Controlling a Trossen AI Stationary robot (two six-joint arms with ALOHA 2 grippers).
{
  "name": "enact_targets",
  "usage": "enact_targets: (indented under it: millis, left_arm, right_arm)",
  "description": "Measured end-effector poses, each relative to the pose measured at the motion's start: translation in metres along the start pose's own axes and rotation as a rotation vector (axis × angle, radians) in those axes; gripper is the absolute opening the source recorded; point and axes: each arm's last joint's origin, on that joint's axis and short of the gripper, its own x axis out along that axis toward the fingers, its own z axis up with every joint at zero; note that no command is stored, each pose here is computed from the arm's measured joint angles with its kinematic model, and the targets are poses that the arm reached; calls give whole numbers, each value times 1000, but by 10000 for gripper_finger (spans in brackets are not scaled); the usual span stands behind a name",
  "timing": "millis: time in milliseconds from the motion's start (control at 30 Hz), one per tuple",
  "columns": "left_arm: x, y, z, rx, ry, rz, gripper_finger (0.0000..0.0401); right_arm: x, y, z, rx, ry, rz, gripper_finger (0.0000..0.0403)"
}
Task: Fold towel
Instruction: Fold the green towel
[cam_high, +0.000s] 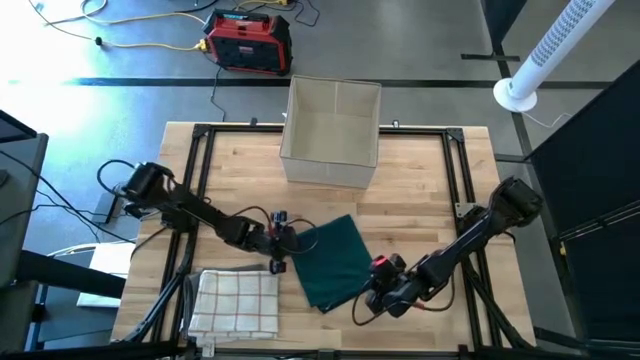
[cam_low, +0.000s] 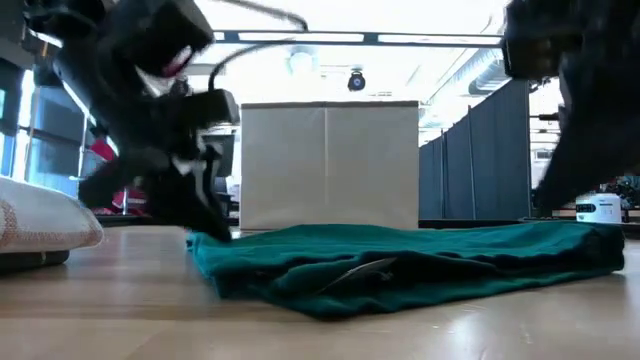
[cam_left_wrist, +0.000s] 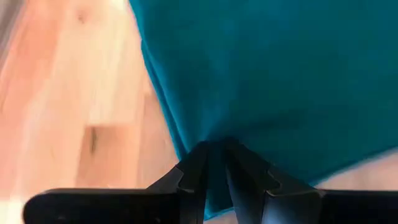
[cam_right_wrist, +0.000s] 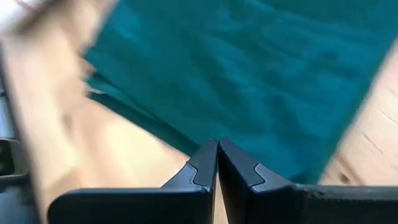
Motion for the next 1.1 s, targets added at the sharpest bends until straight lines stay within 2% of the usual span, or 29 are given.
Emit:
enact_targets:
  millis: [133, 367, 500, 567, 633, 767, 867, 900, 1100]
  left_arm:
    - [8, -7, -5, -44, 25, -23, 46]
    - [-10, -44, -11, -122, 19, -199, 46]
    - [-23, -71, -13, -129, -21, -353, 46]
    - [-28, -79, -14, -114, -50, -376, 46]
    - [-31, -82, -13, -113, -70, -346, 46]
    - [-38, -77, 3, -86, -125, -290, 46]
    - [-51, -66, 22, 0, -169, -228, 46]
    - [-53, -59, 27, 31, -168, -202, 46]
    - [-60, -10, 60, 179, -215, -226, 46]
  right_arm:
    - [6, -11, -4, 9, 16, -112, 0]
    - [7, -33, 5, 20, 16, -308, 0]
    - [10, -40, 17, -2, -48, -371, 0]
    - [11, -41, 22, -28, -66, -379, 0]
    - [11, -42, 25, -52, -66, -382, 0]
    - [3, -34, 31, -63, -72, -340, 0]
    - [-8, -21, 33, -63, -82, -284, 0]
    - [-13, -16, 32, -64, -88, -257, 0]
    - [-36, 15, 18, -95, -100, -123, 0]
